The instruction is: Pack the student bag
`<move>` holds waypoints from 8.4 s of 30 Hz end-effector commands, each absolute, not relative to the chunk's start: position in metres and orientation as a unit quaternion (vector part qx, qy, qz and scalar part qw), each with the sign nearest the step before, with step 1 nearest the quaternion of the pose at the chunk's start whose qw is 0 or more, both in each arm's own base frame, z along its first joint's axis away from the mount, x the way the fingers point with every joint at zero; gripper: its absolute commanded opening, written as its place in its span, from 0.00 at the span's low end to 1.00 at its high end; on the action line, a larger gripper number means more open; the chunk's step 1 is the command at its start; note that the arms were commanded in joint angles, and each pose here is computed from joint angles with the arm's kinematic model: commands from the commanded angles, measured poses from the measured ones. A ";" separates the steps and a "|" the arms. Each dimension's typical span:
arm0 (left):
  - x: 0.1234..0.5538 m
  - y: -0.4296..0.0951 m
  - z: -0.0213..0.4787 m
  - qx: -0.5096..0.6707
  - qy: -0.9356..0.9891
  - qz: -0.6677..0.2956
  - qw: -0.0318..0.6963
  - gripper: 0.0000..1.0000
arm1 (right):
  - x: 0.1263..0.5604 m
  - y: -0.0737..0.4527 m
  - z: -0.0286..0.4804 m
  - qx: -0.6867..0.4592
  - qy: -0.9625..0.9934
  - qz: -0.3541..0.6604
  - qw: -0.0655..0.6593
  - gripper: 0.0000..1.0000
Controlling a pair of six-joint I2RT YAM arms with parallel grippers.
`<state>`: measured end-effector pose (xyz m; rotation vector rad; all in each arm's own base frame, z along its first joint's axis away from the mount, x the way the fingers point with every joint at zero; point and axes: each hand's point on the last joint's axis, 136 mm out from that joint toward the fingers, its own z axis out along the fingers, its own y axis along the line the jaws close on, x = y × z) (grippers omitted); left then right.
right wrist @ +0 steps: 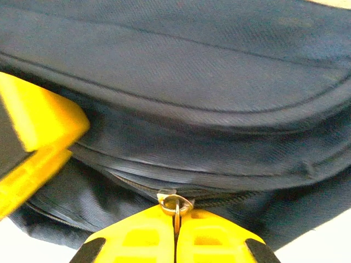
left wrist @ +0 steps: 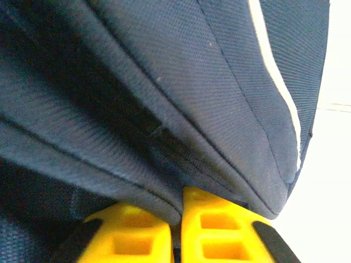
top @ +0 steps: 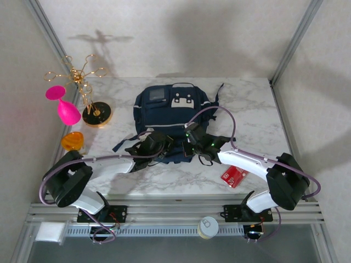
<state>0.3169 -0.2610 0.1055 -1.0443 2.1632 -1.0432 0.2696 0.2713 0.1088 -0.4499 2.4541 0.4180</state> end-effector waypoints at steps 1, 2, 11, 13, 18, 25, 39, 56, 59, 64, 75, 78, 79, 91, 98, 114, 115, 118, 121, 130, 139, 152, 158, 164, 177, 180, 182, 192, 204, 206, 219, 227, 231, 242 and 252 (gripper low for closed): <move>0.323 -0.189 0.096 -0.409 0.806 -0.280 0.324 0.00 | 0.275 0.237 0.105 -0.147 0.934 0.087 0.313 0.00; 0.322 -0.178 0.098 -0.404 0.808 -0.272 0.331 0.00 | 0.276 0.228 0.104 -0.142 0.936 0.072 0.314 0.00; 0.318 -0.104 0.110 -0.352 0.841 -0.203 0.358 0.00 | 0.317 0.177 0.092 -0.080 0.945 0.002 0.318 0.00; 0.318 -0.093 0.109 -0.355 0.845 -0.192 0.350 0.00 | 0.330 0.170 0.096 -0.064 0.942 -0.017 0.329 0.00; 0.318 -0.071 0.118 -0.359 0.839 -0.179 0.367 0.00 | 0.353 0.152 0.106 -0.036 0.938 -0.042 0.342 0.00; 0.322 -0.067 0.116 -0.350 0.847 -0.174 0.361 0.00 | 0.385 0.137 0.099 -0.013 0.938 -0.043 0.345 0.00; 0.337 -0.087 0.137 -0.287 0.863 -0.216 0.355 0.17 | 0.377 0.187 0.114 -0.072 0.934 0.100 0.336 0.24; 0.336 -0.117 0.177 -0.269 0.825 -0.332 0.370 0.43 | 0.394 0.283 0.156 -0.096 0.907 0.305 0.273 0.59; 0.343 -0.116 0.172 -0.276 0.828 -0.321 0.368 0.43 | 0.403 0.301 0.153 -0.114 0.907 0.299 0.274 0.62; 0.350 -0.120 0.158 -0.286 0.826 -0.328 0.358 0.43 | 0.415 0.306 0.133 -0.114 0.919 0.276 0.258 0.59; 0.355 -0.114 0.138 -0.296 0.836 -0.299 0.353 0.42 | 0.409 0.291 0.137 -0.131 0.918 0.244 0.282 0.56; 0.356 -0.111 0.135 -0.298 0.838 -0.289 0.355 0.41 | 0.397 0.284 0.143 -0.165 0.908 0.237 0.302 0.56; 0.356 -0.112 0.133 -0.298 0.838 -0.289 0.353 0.41 | 0.393 0.281 0.146 -0.181 0.903 0.235 0.312 0.55; 0.354 -0.105 0.119 -0.314 0.844 -0.266 0.345 0.41 | 0.380 0.242 0.114 -0.227 0.903 0.169 0.324 0.59; 0.351 -0.088 0.100 -0.344 0.846 -0.220 0.343 0.36 | 0.384 0.252 0.108 -0.255 0.896 0.165 0.323 0.62; 0.323 -0.050 0.032 -0.376 0.873 -0.091 0.298 0.28 | 0.425 0.231 0.096 -0.230 0.909 0.074 0.339 0.62; 0.322 -0.049 0.029 -0.377 0.873 -0.091 0.297 0.27 | 0.429 0.224 0.098 -0.223 0.910 0.061 0.344 0.62; 0.327 -0.056 0.033 -0.370 0.872 -0.110 0.299 0.27 | 0.428 0.228 0.108 -0.236 0.906 0.067 0.346 0.60; 0.335 -0.063 0.038 -0.366 0.872 -0.126 0.299 0.28 | 0.406 0.251 0.118 -0.274 0.890 0.102 0.351 0.62; 0.336 -0.060 0.036 -0.370 0.872 -0.117 0.299 0.28 | 0.392 0.256 0.075 -0.295 0.903 0.088 0.300 0.63; 0.335 -0.060 0.029 -0.366 0.876 -0.111 0.293 0.28 | 0.431 0.227 0.102 -0.231 0.909 0.055 0.342 0.64; 0.345 -0.078 0.057 -0.344 0.875 -0.165 0.298 0.33 | 0.410 0.261 0.162 -0.263 0.873 0.161 0.378 0.63; 0.333 -0.098 0.079 -0.328 0.866 -0.231 0.299 0.39 | 0.382 0.303 0.159 -0.187 0.887 0.294 0.302 0.54; 0.333 -0.107 0.090 -0.334 0.855 -0.262 0.299 0.38 | 0.393 0.315 0.131 -0.111 0.919 0.281 0.253 0.49; 0.352 -0.117 0.096 -0.332 0.845 -0.275 0.316 0.36 | 0.414 0.321 0.117 -0.105 0.926 0.250 0.261 0.48; 0.360 -0.122 0.097 -0.329 0.842 -0.284 0.319 0.35 | 0.411 0.333 0.118 -0.120 0.920 0.275 0.250 0.37; 0.368 -0.123 0.097 -0.325 0.844 -0.281 0.321 0.34 | 0.413 0.329 0.117 -0.120 0.923 0.265 0.251 0.27; 0.419 -0.171 0.114 -0.261 0.840 -0.341 0.333 0.27 | 0.399 0.303 0.153 -0.066 0.889 0.362 0.272 0.00; 0.502 -0.204 0.167 -0.160 0.834 -0.381 0.366 0.43 | 0.368 0.297 0.200 0.072 0.820 0.464 0.328 0.00; 0.502 -0.188 0.175 -0.145 0.853 -0.349 0.360 0.49 | 0.366 0.305 0.206 0.081 0.809 0.476 0.335 0.00; 0.347 -0.191 0.179 -0.190 0.883 -0.279 0.326 0.57 | 0.355 0.306 0.224 0.158 0.754 0.521 0.367 0.00; 0.305 -0.229 0.170 -0.240 0.862 -0.294 0.337 0.48 | 0.345 0.316 0.233 0.174 0.739 0.546 0.353 0.00; 0.311 -0.239 0.160 -0.248 0.866 -0.285 0.328 0.45 | 0.342 0.319 0.237 0.169 0.735 0.553 0.354 0.00; 0.337 -0.253 0.147 -0.301 0.850 -0.276 0.333 0.47 | 0.340 0.323 0.223 0.174 0.737 0.561 0.335 0.00; 0.348 -0.267 0.166 -0.332 0.816 -0.320 0.349 0.54 | 0.333 0.324 0.210 0.177 0.738 0.563 0.327 0.00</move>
